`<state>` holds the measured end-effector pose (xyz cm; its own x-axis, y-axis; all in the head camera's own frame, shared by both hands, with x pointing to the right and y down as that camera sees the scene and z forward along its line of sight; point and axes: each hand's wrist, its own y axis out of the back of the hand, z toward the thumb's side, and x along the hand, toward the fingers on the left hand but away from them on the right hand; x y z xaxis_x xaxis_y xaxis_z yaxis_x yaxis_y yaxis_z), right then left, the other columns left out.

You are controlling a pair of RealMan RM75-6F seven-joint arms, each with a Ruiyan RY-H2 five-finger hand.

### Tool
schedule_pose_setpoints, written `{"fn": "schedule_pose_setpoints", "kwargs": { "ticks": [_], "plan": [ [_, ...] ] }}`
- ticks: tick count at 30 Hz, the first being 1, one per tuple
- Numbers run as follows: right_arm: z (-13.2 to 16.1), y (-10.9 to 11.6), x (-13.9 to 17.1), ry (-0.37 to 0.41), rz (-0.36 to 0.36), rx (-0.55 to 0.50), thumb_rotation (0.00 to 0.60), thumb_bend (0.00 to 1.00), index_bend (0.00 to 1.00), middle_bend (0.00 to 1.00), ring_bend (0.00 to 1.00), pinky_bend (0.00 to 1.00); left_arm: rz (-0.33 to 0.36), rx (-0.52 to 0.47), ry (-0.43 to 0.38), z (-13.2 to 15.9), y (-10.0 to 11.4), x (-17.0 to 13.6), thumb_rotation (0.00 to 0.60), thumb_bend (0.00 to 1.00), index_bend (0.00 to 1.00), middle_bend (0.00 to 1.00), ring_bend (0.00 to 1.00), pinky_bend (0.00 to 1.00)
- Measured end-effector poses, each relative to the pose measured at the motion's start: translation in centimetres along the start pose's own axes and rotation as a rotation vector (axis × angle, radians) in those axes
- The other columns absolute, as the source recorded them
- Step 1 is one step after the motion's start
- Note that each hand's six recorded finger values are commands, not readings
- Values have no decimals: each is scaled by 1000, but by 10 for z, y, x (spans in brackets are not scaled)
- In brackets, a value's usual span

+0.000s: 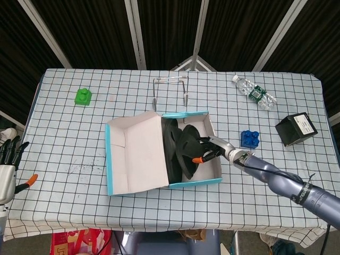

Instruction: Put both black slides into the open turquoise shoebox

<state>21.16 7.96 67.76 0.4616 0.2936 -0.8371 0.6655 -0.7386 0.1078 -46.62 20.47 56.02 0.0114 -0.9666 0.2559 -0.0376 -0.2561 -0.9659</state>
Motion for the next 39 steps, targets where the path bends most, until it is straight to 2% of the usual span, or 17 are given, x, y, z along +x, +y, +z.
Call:
{"fn": "schedule_pose_setpoints", "kwargs": {
  "ticks": [19,23,30,39],
  "plan": [
    [-26,-4,-13,-44,-24,19,600,775,555,467,358,300,2,-3,0,0,0,0,600,239,131,0,0,118],
    [-28,-4,-13,-45,-29,34,600,774,556,466,358,337,4,-3,-2,1,1,0,600,239,131,0,0,118],
    [-34,-1,-15,-50,-61,97,600,775,555,467,358,340,4,-3,-2,1,1,0,600,239,131,0,0,118],
    [-41,0,-21,-53,-126,247,600,775,556,466,358,340,7,-6,0,0,1,0,600,240,131,0,0,118]
  ]
}}
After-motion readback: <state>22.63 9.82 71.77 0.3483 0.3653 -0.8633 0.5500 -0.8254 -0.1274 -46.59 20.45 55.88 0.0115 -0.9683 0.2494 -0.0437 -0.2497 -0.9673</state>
